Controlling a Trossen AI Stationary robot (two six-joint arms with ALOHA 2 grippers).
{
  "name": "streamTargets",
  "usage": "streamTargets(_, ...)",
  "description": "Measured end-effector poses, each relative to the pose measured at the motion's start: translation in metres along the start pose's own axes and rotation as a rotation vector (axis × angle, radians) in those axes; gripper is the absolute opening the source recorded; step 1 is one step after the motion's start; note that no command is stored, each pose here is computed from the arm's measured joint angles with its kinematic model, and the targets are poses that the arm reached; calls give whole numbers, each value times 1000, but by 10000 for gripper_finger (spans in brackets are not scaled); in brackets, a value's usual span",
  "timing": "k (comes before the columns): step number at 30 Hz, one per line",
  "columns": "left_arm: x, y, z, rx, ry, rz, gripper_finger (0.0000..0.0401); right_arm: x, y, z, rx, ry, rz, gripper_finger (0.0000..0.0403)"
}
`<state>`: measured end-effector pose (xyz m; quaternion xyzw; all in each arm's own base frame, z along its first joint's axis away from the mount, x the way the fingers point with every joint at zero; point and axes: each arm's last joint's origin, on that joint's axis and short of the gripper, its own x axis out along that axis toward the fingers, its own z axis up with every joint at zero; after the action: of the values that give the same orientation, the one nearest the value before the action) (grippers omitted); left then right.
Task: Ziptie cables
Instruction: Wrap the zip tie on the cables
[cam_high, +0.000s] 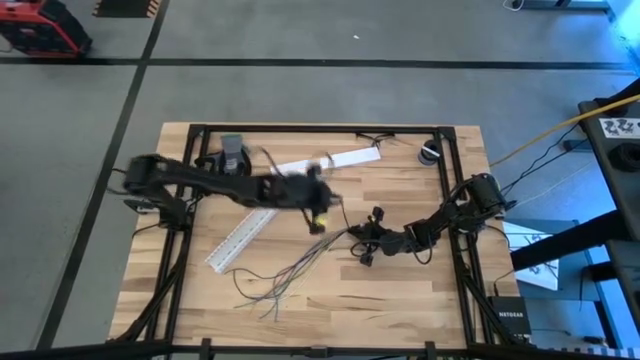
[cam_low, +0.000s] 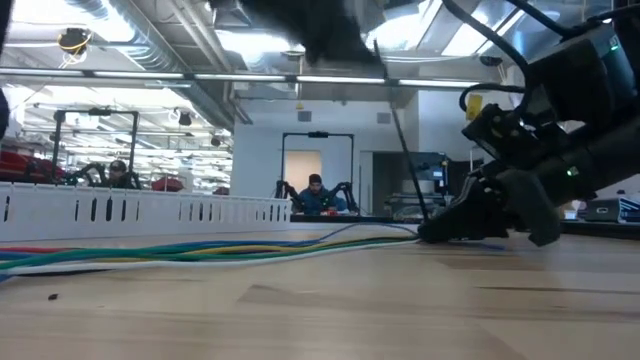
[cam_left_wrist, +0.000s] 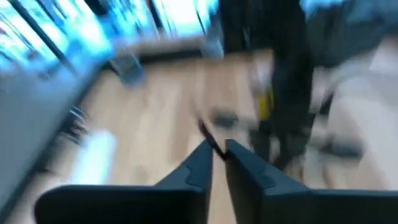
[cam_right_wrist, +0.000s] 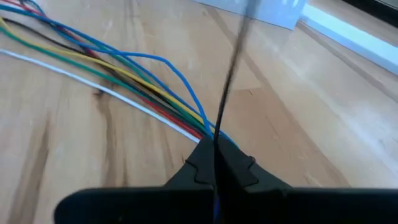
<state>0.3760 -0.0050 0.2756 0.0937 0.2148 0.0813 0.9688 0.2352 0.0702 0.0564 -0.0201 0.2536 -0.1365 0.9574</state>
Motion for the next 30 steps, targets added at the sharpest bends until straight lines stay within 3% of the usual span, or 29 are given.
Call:
streamTargets(3, -18, 4, 12, -22, 50, -13, 82, 0, 0, 1, 21, -5, 1, 0)
streamTargets(7, -34, -8, 0, -45, 223, -74, 121, 0, 1, 5, 53, -51, 14, 0)
streamTargets(10, -45, -18, 2, -65, 248, -80, 131, 0, 2, 12, 86, -101, 24, 1)
streamTargets(15, -31, -50, -45, -77, 352, -94, 133, -1, 4, 20, 122, -133, 64, 35)
streamTargets(19, -26, -63, -56, -157, 207, -108, 133, -1, 4, 23, 151, -137, 78, 99)
streamTargets(23, -10, -76, -95, -188, 210, -118, 134, -3, 4, 28, 103, -148, 77, 155)
streamTargets(27, -3, -77, -97, -243, 122, -116, 134, -13, 1, 41, 34, -175, 77, 188)
streamTargets(30, 6, -82, -114, -234, 190, -109, 134, -23, -3, 52, -19, -159, 94, 196)
